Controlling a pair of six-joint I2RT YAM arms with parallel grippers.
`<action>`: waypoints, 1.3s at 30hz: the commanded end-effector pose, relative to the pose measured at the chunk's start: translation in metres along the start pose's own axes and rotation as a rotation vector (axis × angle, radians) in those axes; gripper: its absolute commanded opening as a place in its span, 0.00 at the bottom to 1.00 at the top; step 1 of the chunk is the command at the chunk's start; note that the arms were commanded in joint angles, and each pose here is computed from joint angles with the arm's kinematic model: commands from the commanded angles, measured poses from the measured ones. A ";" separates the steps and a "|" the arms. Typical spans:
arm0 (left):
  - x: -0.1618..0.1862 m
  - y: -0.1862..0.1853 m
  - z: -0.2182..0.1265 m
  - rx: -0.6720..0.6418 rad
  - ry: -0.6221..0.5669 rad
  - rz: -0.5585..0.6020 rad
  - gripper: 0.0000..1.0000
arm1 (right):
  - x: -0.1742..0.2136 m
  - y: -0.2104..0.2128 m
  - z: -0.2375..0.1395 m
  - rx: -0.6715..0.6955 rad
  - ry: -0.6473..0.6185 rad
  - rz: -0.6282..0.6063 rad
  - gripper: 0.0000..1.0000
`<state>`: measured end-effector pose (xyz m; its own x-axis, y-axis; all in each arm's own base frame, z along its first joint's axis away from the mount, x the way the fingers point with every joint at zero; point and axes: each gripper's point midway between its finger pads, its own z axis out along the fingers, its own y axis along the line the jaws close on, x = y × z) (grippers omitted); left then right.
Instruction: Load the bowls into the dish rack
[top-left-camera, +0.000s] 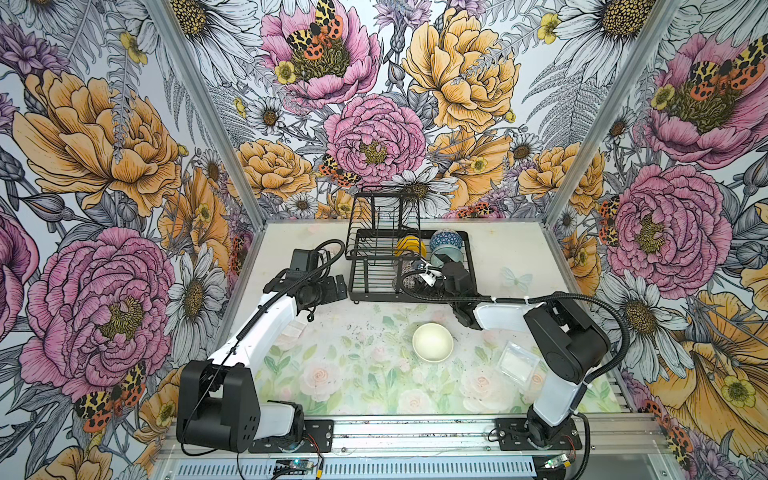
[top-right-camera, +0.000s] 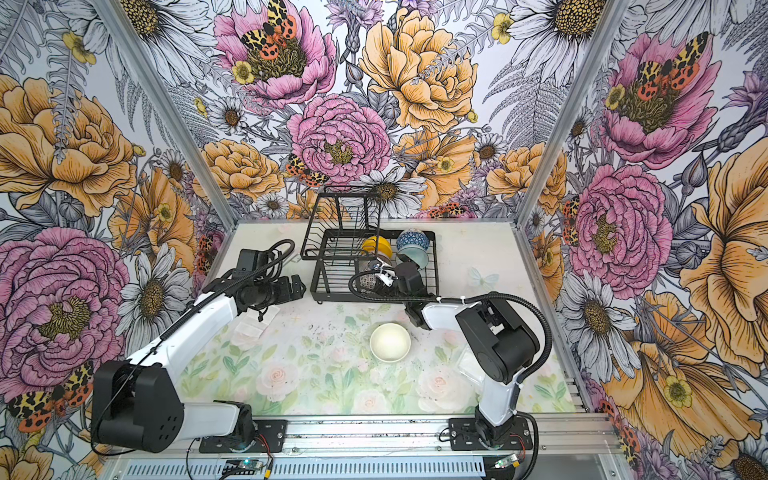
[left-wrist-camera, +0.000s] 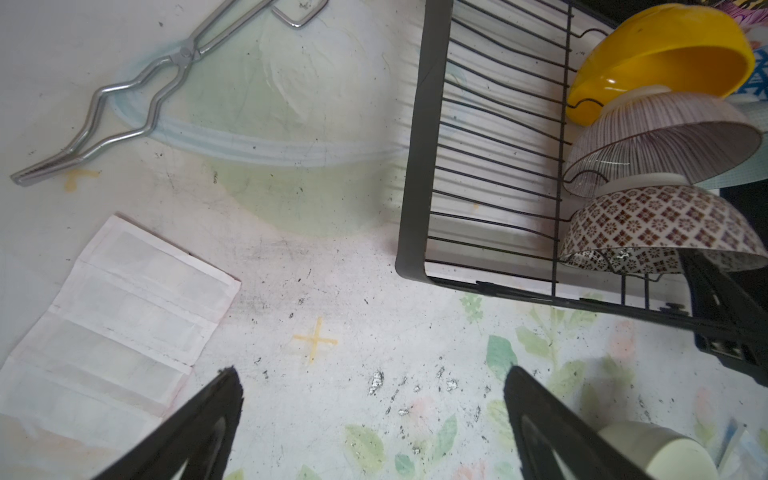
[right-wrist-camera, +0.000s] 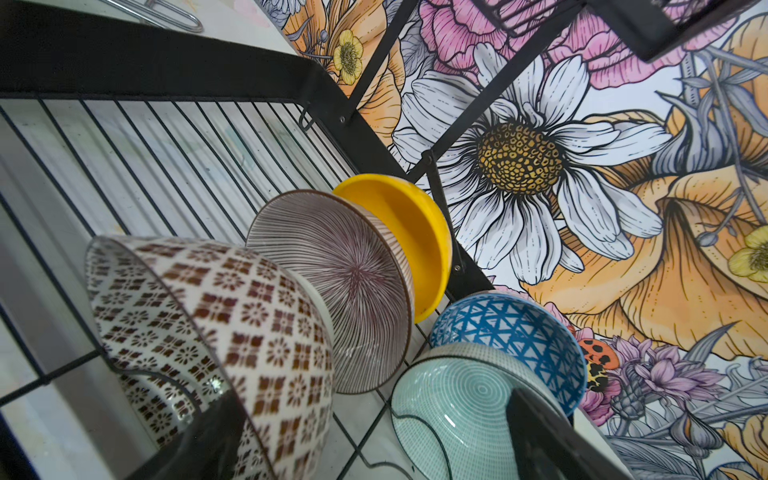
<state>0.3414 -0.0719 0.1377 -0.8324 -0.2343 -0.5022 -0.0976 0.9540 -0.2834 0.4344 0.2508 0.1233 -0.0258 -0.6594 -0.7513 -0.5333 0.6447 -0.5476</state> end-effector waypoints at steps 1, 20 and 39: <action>-0.008 -0.007 -0.008 0.025 -0.043 0.016 0.99 | -0.013 -0.004 -0.005 -0.008 -0.030 0.027 1.00; -0.012 -0.009 -0.008 0.028 -0.044 0.020 0.99 | 0.003 -0.017 -0.002 0.058 0.077 -0.163 1.00; -0.010 -0.009 -0.007 0.024 -0.041 0.021 0.99 | -0.001 -0.011 -0.024 0.004 0.054 -0.215 0.99</action>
<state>0.3412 -0.0720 0.1421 -0.8258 -0.2351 -0.5126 -0.0934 0.9534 -0.2867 0.4261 0.2353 0.1266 0.0317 -0.8185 -0.5736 -0.5273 0.4738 -0.7053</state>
